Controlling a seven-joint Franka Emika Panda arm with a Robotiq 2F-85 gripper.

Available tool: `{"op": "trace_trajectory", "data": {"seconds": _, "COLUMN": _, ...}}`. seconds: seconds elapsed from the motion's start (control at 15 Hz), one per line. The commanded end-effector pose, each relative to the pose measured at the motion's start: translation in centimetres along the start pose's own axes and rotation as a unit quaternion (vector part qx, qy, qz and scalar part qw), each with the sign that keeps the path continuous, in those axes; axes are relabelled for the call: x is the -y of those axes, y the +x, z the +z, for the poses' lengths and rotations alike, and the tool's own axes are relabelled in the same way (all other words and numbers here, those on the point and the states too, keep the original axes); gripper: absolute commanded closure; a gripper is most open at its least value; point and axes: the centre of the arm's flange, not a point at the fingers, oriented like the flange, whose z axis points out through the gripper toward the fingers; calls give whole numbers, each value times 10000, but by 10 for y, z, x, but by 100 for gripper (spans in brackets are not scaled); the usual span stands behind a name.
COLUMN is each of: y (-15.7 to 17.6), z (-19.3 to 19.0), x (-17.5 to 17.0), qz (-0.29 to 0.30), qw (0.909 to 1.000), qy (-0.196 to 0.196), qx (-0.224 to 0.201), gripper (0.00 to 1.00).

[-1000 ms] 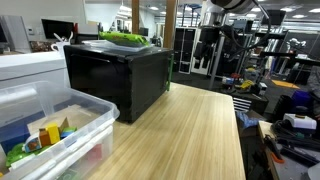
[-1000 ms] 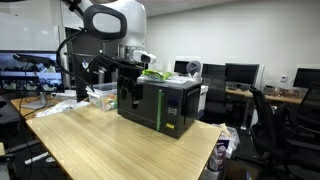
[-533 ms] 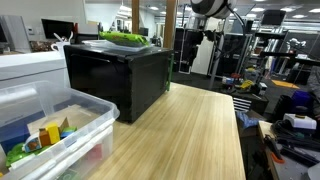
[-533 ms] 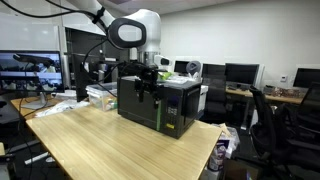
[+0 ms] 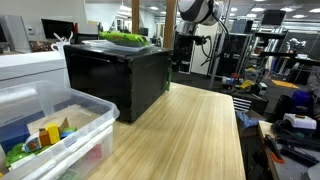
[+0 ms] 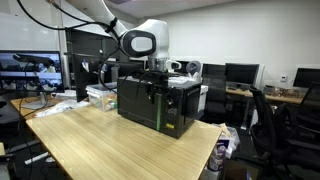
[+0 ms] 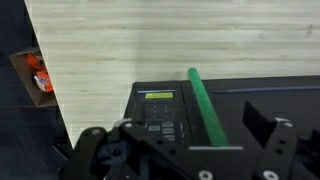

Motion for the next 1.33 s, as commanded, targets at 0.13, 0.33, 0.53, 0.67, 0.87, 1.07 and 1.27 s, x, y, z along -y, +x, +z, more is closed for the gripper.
{"op": "trace_trajectory", "data": {"seconds": 0.13, "y": 1, "z": -10, "x": 14, "qz": -536, "qw": 9977, "qy": 278, "qx": -323, "gripper": 0}}
{"op": "trace_trajectory", "data": {"seconds": 0.33, "y": 5, "z": -18, "x": 18, "qz": -735, "qw": 9954, "qy": 366, "qx": -487, "gripper": 0}}
{"op": "trace_trajectory", "data": {"seconds": 0.53, "y": 11, "z": -29, "x": 21, "qz": -797, "qw": 9935, "qy": 470, "qx": -662, "gripper": 0}}
{"op": "trace_trajectory", "data": {"seconds": 0.67, "y": 11, "z": -32, "x": 24, "qz": -808, "qw": 9929, "qy": 501, "qx": -710, "gripper": 27}}
{"op": "trace_trajectory", "data": {"seconds": 0.87, "y": 7, "z": -33, "x": 17, "qz": -762, "qw": 9935, "qy": 472, "qx": -706, "gripper": 48}}
{"op": "trace_trajectory", "data": {"seconds": 1.07, "y": 4, "z": -34, "x": 14, "qz": -713, "qw": 9940, "qy": 465, "qx": -687, "gripper": 69}}
{"op": "trace_trajectory", "data": {"seconds": 1.27, "y": -4, "z": -34, "x": 13, "qz": -709, "qw": 9945, "qy": 445, "qx": -623, "gripper": 91}}
